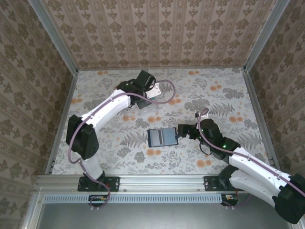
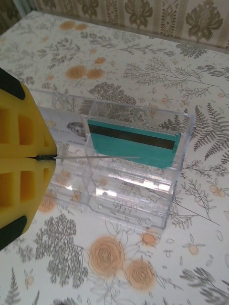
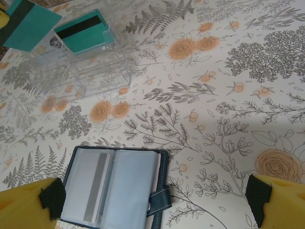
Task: Take the credit cards out of the card holder
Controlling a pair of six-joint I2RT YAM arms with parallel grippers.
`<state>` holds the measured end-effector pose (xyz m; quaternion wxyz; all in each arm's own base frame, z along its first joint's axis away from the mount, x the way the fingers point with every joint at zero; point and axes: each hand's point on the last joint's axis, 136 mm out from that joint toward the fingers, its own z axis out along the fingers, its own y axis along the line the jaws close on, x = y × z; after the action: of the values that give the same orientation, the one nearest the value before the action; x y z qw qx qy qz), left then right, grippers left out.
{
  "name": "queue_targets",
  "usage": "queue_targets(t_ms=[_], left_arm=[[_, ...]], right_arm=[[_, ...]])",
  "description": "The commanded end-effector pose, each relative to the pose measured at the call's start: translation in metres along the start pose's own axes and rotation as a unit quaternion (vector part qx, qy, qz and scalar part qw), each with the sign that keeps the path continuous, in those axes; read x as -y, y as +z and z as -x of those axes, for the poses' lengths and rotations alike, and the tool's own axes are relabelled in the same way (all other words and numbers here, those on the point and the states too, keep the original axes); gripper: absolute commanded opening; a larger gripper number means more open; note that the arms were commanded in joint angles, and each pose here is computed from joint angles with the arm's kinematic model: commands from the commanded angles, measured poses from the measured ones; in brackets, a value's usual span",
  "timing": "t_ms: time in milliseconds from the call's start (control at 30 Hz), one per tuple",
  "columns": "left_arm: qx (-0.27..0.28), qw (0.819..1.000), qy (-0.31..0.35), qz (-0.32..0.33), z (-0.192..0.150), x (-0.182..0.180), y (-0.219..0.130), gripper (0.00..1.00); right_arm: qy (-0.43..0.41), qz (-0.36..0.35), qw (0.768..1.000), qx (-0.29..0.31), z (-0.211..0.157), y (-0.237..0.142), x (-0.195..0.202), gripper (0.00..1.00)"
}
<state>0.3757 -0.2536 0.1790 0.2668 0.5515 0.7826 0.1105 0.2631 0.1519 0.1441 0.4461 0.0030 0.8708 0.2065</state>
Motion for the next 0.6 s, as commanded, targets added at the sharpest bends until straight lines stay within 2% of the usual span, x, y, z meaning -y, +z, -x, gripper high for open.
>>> queue_targets(t_ms=[0, 333, 567], left_arm=[[-0.029, 0.997, 0.062, 0.025, 0.001, -0.008, 0.012, 0.00], [-0.037, 0.995, 0.084, 0.027, 0.018, -0.013, 0.037, 0.00], [-0.048, 0.994, 0.093, 0.028, 0.017, -0.012, 0.052, 0.00]], right_arm=[[0.009, -0.014, 1.000, 0.001, -0.002, -0.001, 0.008, 1.00], [0.011, -0.023, 1.000, 0.000, -0.003, -0.001, 0.012, 1.00], [0.013, -0.022, 1.000, -0.002, -0.004, 0.001, 0.013, 1.00]])
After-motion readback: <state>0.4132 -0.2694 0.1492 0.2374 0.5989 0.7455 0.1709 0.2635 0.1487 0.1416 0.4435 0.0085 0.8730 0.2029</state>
